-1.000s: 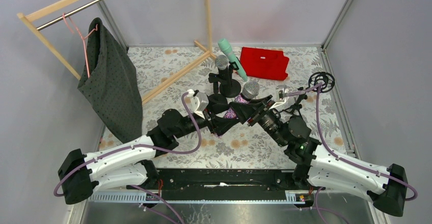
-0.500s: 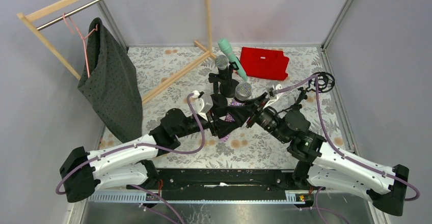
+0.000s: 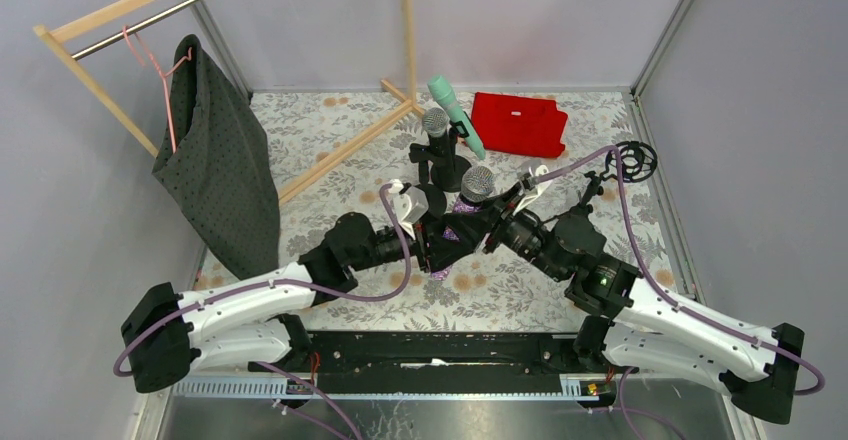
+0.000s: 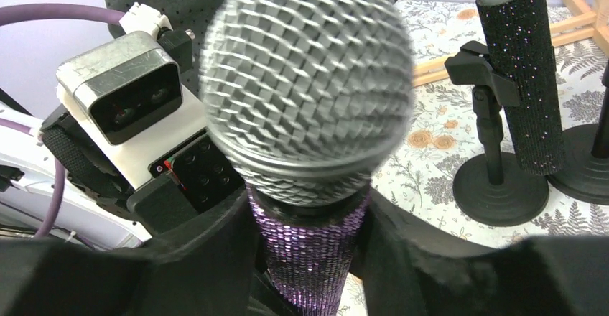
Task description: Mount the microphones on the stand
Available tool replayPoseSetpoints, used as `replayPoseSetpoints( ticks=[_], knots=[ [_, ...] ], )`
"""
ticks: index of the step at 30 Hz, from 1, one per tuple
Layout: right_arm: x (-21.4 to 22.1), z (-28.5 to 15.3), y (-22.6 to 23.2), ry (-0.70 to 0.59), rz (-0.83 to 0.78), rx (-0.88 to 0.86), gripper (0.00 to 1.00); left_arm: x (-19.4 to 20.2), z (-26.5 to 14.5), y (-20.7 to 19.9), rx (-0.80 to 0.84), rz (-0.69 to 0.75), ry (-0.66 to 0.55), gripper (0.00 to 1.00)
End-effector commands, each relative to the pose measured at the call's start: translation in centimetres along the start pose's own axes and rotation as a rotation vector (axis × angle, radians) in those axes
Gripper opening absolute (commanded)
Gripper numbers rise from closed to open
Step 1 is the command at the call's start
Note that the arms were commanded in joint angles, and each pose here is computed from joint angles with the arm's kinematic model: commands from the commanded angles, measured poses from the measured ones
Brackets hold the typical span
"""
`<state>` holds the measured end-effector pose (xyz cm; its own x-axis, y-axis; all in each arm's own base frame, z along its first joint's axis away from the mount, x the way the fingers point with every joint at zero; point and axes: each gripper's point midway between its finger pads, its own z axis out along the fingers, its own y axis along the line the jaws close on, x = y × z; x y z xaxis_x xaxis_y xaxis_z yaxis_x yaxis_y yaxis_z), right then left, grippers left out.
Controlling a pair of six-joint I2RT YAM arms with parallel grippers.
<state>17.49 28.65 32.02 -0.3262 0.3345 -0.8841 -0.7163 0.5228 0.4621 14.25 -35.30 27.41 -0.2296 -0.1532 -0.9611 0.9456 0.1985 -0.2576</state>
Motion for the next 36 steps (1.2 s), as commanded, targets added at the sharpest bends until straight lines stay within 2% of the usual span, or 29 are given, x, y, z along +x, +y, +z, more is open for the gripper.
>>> replayPoseSetpoints(
  ticks=[1, 5, 10, 13, 17, 21, 26, 29, 36],
  knots=[
    [-2.8, -0.6, 0.7, -0.062, 0.011, 0.010, 0.62, -3.0, 0.4, 0.6, -0.068, 0.011, -0.070, 0.00],
    [-3.4, -2.5, -2.0, -0.056, -0.009, 0.166, 0.72, -3.4, -1.5, 4.8, -0.337, -0.027, -0.089, 0.00],
    [-3.1, -5.9, -5.8, -0.051, -0.038, 0.349, 0.74, -4.3, -5.2, 8.0, -0.541, -0.049, -0.166, 0.00],
    [-3.2, -8.3, -8.5, -0.080, -0.036, 0.489, 0.74, -4.5, -6.5, 8.5, -0.586, -0.026, -0.157, 0.00],
    [-3.0, -12.9, -13.6, -0.135, 0.034, 0.839, 0.74, -4.7, -7.4, 8.4, -0.600, 0.005, -0.144, 0.00],
    [-2.2, -15.5, -16.0, -0.050, -0.048, 1.067, 0.74, -4.7, -7.5, 8.6, -0.613, 0.027, -0.117, 0.00],
    [-3.0, -14.3, -17.2, 0.043, -0.142, 1.156, 0.76, -4.6, -6.9, 8.8, -0.610, 0.034, -0.107, 0.00],
    [-2.7, -13.0, -19.7, 0.102, -0.084, 1.134, 0.78, -4.8, -6.5, 8.7, -0.601, 0.035, -0.103, 0.00],
    [-2.7, -12.9, -25.3, 0.115, -0.005, 1.180, 0.81, -4.9, -7.2, 8.9, -0.623, 0.056, -0.086, 0.00]
  ],
)
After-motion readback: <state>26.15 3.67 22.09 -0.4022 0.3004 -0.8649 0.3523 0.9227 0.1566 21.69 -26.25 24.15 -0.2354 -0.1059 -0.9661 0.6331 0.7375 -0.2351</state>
